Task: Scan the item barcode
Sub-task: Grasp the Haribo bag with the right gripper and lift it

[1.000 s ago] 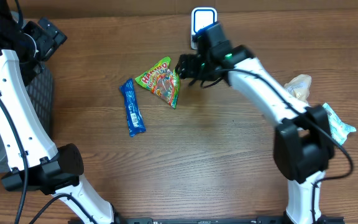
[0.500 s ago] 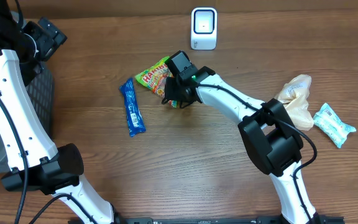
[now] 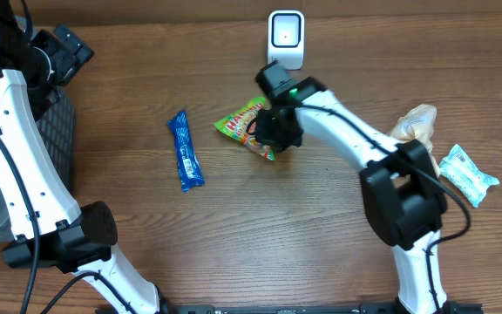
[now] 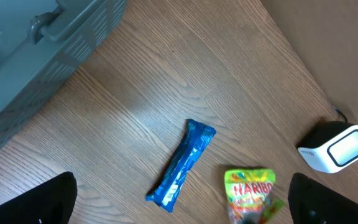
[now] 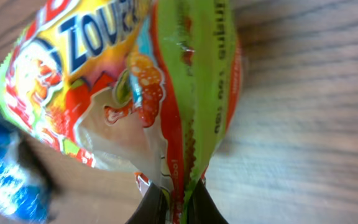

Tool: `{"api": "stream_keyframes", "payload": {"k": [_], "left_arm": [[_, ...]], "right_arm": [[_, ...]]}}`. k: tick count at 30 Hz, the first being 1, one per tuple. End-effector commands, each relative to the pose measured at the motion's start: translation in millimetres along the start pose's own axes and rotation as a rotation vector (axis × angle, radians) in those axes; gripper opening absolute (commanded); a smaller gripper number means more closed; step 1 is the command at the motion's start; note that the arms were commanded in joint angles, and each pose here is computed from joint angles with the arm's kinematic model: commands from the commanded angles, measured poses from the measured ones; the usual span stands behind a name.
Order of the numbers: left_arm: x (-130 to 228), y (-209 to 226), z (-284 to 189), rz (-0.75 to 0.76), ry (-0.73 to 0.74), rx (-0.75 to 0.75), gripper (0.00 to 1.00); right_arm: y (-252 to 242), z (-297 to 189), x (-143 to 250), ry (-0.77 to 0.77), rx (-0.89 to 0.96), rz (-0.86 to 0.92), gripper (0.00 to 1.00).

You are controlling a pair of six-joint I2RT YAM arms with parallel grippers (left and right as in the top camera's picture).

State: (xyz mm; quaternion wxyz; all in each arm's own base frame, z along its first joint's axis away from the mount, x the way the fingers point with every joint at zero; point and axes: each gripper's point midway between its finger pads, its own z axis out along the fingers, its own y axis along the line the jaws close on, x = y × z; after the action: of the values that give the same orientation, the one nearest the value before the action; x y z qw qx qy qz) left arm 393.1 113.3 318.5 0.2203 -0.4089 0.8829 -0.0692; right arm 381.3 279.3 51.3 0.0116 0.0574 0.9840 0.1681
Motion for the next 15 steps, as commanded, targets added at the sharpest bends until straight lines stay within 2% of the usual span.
{"api": "stream_keyframes", "payload": {"k": [1, 3, 5, 6, 11, 15], "left_arm": [[2, -3, -14, -0.002, -0.026, 0.026, 1.0], [2, -3, -14, -0.002, -0.026, 0.026, 1.0], [2, -3, -14, -0.002, -0.026, 0.026, 1.0], [2, -3, -14, -0.002, -0.026, 0.026, 1.0], [2, -3, -14, -0.002, -0.026, 0.026, 1.0], [2, -3, -14, -0.002, -0.026, 0.026, 1.0]], "right_arm": [[9, -43, 26, 0.132, -0.144, -0.045, 0.04], [-10, -43, 32, 0.163, -0.084, -0.073, 0.1], [-33, -44, 29, 0.147, 0.018, -0.143, 0.29], [-47, -44, 25, 0.131, 0.087, -0.271, 0.37], [-37, -52, 14, 0.081, 0.09, -0.564, 0.43], [-3, -56, 18, 0.028, 0.107, -0.764, 0.64]]}}
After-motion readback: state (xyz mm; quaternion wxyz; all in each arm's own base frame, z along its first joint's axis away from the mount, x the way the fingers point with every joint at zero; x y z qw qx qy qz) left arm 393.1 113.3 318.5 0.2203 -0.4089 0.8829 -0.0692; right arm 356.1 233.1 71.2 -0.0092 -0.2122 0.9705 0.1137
